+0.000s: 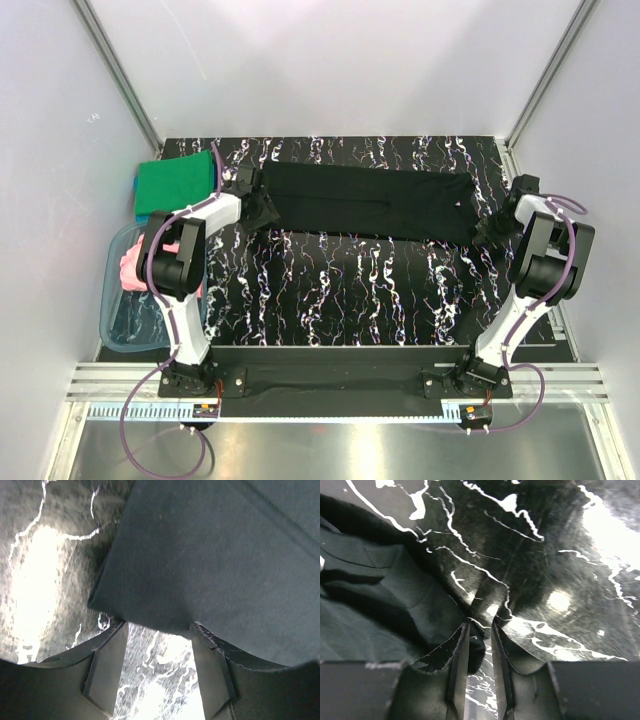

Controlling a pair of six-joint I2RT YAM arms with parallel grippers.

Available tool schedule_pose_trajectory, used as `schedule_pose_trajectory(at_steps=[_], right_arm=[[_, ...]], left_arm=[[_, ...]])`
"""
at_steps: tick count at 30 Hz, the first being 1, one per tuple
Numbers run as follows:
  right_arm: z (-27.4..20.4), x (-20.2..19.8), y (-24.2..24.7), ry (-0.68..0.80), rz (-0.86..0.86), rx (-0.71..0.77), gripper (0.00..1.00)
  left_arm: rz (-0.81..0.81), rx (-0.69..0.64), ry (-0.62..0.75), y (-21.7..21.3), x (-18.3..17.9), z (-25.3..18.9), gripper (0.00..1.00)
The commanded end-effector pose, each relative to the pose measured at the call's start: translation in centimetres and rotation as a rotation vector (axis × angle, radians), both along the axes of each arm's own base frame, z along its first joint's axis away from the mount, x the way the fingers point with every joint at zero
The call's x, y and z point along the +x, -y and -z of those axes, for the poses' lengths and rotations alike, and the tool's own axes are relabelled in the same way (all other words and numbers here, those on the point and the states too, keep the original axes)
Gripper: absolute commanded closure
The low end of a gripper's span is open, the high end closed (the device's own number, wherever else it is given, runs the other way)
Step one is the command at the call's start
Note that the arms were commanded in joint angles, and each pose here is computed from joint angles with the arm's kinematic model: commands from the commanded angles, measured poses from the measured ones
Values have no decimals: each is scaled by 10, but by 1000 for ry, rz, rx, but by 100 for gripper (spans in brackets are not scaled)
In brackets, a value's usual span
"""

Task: Fold and stack the t-shirts
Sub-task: Fold the tshirt

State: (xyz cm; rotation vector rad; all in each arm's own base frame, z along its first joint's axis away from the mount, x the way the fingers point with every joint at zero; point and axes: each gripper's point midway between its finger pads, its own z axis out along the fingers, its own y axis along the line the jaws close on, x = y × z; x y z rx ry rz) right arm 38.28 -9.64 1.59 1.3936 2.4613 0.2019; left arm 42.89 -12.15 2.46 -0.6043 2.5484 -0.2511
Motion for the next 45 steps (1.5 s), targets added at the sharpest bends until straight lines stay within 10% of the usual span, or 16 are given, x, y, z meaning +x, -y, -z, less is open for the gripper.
schedule_pose_trajectory(at_steps=[1,8,17,38,45], right_arm=[[-5,16,-3,78,6,31,69],[7,12,-3,50,7,28,71],[13,5,8,-12,-14,-29,100],[-10,-17,28,-106,-62,-160,100],[-61,25,-7,143,-235,-69,71]], left_arm=[[-47,33,28,-7,18,2,42],[-57,40,41,-9,21,-4,49],[-47,62,38,-12,21,-5,100],[-51,164,15,-30,16,-10,100],[-45,144,39,-27,19,-35,65]])
